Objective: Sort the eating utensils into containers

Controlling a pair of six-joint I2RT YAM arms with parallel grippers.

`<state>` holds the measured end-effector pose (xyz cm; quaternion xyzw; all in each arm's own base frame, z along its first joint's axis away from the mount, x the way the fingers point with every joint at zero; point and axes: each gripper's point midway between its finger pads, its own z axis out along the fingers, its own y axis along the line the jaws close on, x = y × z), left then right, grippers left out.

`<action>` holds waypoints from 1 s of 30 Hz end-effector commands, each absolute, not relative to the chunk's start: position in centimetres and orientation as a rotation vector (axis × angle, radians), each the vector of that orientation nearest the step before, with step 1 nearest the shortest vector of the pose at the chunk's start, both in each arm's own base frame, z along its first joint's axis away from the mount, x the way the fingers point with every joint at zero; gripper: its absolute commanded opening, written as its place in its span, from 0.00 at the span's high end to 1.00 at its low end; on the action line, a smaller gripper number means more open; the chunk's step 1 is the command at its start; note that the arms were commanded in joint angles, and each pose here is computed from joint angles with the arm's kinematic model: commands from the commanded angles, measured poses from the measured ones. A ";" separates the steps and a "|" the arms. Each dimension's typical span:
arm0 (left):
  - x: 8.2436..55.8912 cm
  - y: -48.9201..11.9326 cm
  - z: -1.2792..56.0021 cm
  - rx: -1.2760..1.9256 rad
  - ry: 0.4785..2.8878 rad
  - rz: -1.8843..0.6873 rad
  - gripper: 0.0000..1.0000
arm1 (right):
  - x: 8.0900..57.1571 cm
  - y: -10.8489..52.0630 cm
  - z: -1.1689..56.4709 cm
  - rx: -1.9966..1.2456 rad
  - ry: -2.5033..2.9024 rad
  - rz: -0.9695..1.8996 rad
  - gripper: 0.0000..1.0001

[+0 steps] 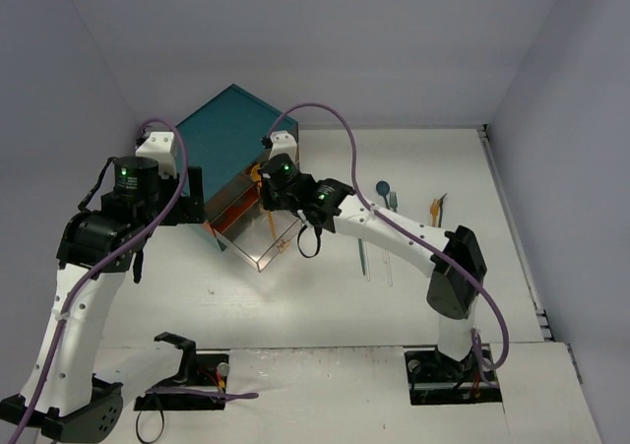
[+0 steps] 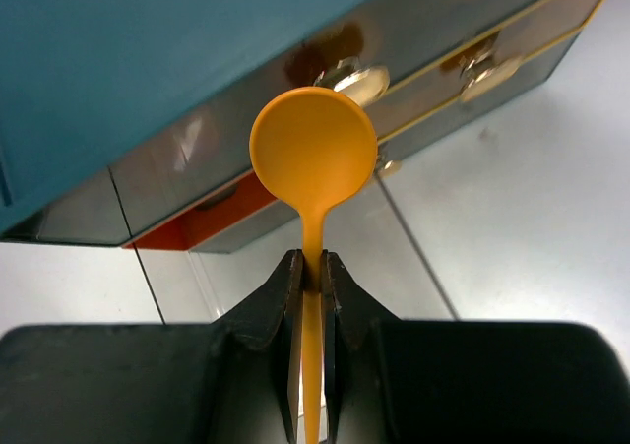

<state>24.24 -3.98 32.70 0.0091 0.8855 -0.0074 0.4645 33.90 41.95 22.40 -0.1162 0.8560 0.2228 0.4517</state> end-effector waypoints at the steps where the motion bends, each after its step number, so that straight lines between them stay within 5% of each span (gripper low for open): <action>1: 24.3 -4.2 33.9 0.001 2.123 -0.055 0.12 | 34.3 43.2 25.0 -0.086 2.033 0.617 1.00; 4: 24.2 -4.2 33.7 0.002 2.127 -0.055 0.12 | 33.8 43.5 23.2 -0.085 2.063 0.601 0.95; 9: 24.4 -4.3 33.4 0.007 2.137 -0.060 0.12 | 33.0 42.6 23.0 -0.126 2.067 0.576 0.67; 12: 24.4 -4.4 33.4 0.009 2.140 -0.064 0.12 | 32.9 40.5 23.7 -0.130 2.042 0.520 0.59; 21: 24.7 -4.6 33.1 0.014 2.150 -0.065 0.12 | 32.9 30.9 22.5 -0.068 2.079 0.331 0.55; 30: 25.0 -5.0 32.9 0.019 2.163 -0.080 0.12 | 32.1 22.7 14.0 0.054 2.251 0.154 0.55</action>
